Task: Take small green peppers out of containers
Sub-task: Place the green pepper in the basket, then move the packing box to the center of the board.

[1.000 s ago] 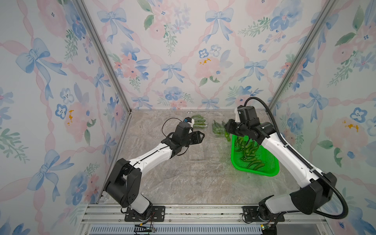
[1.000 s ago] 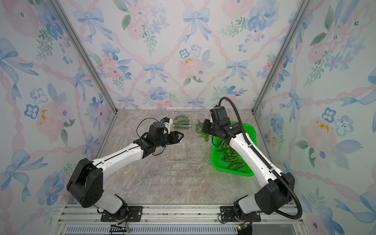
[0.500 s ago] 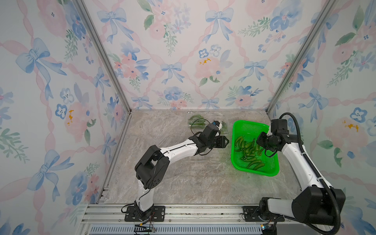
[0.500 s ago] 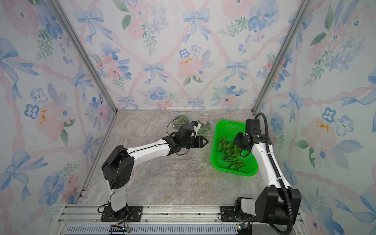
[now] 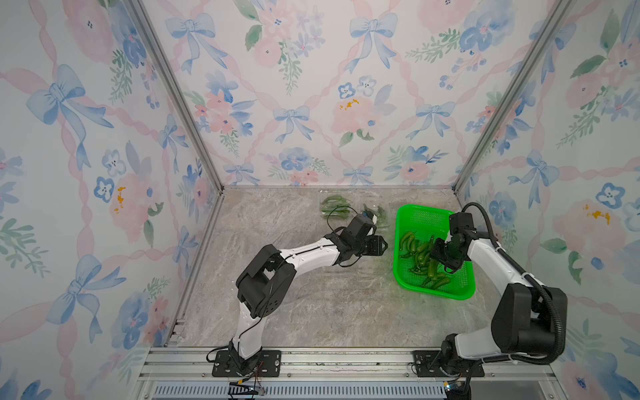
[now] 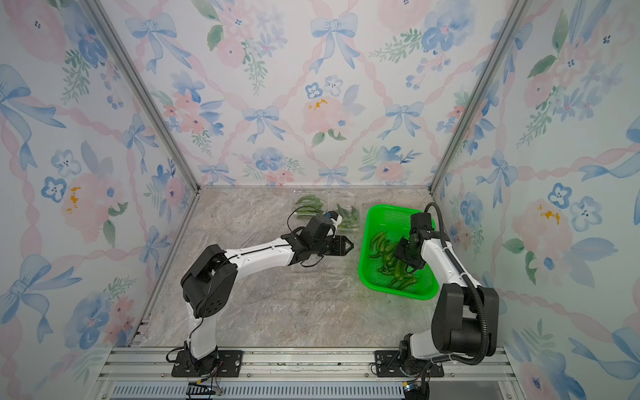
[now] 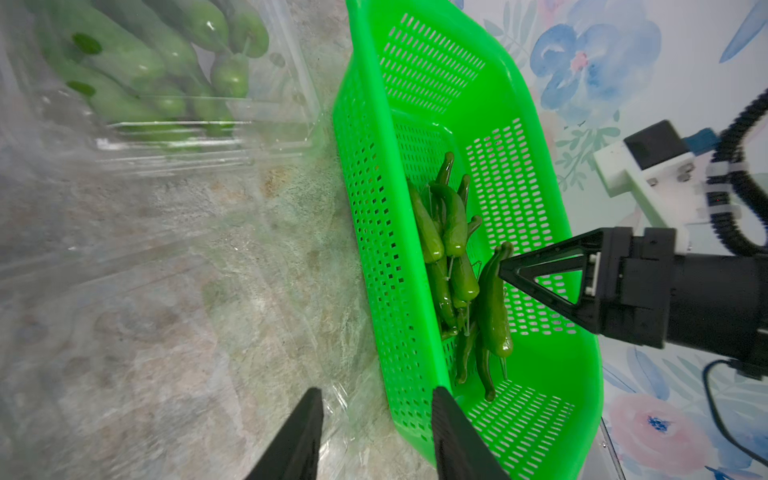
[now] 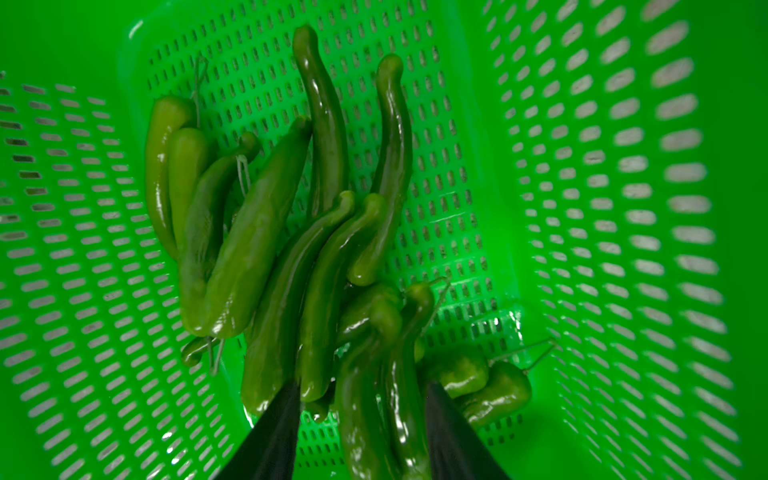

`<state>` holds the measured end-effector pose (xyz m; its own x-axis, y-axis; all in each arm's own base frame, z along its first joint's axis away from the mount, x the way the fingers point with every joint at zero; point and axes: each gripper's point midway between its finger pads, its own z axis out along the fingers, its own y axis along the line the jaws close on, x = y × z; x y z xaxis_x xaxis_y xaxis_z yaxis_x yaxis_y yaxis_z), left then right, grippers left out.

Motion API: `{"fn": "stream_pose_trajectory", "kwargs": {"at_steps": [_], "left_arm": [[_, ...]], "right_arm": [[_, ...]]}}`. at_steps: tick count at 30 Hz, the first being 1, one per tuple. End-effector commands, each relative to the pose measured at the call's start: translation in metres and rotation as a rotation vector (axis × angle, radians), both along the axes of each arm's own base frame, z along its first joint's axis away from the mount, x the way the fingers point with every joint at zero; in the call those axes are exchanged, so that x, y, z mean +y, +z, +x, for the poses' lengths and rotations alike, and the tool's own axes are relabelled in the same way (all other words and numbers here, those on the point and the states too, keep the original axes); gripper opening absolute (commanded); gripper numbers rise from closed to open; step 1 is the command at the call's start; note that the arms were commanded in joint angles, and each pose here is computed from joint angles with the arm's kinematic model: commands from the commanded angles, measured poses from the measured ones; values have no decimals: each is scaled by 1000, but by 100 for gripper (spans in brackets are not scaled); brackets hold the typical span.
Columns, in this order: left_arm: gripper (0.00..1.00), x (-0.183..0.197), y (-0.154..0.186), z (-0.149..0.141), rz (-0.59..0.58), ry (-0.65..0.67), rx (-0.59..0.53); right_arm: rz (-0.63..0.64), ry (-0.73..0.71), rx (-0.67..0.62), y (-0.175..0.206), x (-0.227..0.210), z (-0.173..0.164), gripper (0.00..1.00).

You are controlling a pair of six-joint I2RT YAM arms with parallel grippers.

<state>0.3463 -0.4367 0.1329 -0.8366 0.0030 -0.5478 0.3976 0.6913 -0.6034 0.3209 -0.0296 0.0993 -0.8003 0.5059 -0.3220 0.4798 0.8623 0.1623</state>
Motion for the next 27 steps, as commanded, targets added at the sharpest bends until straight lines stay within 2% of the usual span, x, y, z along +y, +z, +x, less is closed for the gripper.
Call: {"fn": "stream_pose_trajectory", "kwargs": {"at_steps": [1,11,16,27], "left_arm": [[46,12,-24,-4,52,23,46],[46,57,-76,-13,174,40,131],[46,78,-87,-8,213,68,145],[46,155,-96,19,262,190,153]], "right_arm": [[-31,-10,-45,23,-6,-9,57],[-19,10,-164,62,8,-17,59],[-12,54,-196,70,26,-17,59],[19,136,-208,65,57,-13,58]]}}
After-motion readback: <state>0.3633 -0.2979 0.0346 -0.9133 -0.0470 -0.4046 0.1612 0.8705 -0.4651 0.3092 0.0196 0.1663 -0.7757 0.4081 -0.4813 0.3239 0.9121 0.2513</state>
